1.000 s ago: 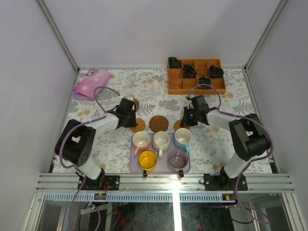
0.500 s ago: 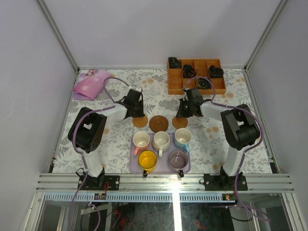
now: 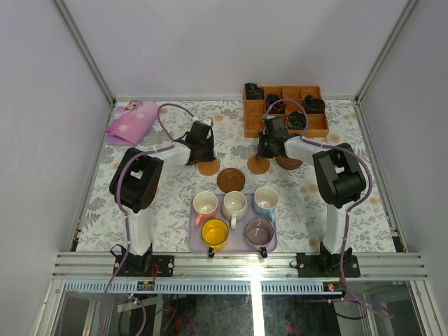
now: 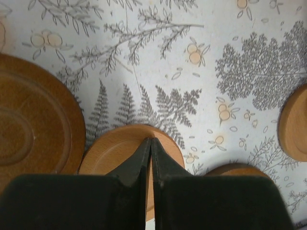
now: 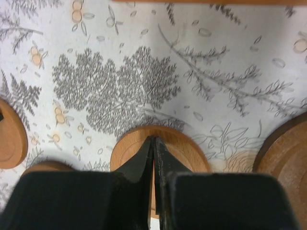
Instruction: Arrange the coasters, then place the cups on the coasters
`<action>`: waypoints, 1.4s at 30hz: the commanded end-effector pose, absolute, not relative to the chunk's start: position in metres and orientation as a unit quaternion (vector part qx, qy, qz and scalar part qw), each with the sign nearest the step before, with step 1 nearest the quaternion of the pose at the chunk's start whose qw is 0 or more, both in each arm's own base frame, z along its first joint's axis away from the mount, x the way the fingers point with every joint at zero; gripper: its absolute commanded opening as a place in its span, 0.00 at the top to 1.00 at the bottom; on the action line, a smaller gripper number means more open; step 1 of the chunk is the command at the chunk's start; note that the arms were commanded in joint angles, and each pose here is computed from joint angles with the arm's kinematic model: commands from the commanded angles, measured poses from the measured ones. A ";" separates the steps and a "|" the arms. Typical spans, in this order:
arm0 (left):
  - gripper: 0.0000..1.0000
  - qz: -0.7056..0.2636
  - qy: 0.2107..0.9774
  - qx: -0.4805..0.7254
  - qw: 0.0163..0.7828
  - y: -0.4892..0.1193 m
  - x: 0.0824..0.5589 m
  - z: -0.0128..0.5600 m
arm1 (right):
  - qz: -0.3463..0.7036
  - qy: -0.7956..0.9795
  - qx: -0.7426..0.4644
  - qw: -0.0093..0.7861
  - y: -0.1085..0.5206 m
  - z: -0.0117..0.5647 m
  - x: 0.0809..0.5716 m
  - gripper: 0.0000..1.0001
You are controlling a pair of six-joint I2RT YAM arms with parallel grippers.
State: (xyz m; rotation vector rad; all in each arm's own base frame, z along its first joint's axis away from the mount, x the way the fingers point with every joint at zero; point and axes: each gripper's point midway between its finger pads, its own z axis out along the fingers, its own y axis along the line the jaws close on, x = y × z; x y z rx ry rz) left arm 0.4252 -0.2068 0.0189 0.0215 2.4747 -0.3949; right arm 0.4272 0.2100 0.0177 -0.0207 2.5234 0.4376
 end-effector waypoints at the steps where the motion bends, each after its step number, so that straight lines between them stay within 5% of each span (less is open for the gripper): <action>1: 1.00 -0.119 0.960 0.005 0.253 -0.183 0.416 -0.026 | 0.094 0.962 -0.006 0.257 0.185 -0.011 0.428 1.00; 20: 1.00 -0.185 0.944 -0.018 0.273 -0.183 0.456 -0.013 | 0.108 0.952 0.020 0.286 0.176 0.005 0.461 1.00; 30: 0.98 -0.234 0.898 0.010 0.371 -0.192 0.461 0.066 | 0.150 0.921 -0.039 0.357 0.192 0.076 0.473 1.00; 42: 0.89 -0.256 0.857 0.015 0.448 -0.187 0.435 0.121 | 0.228 0.912 -0.151 0.307 0.270 0.095 0.393 1.00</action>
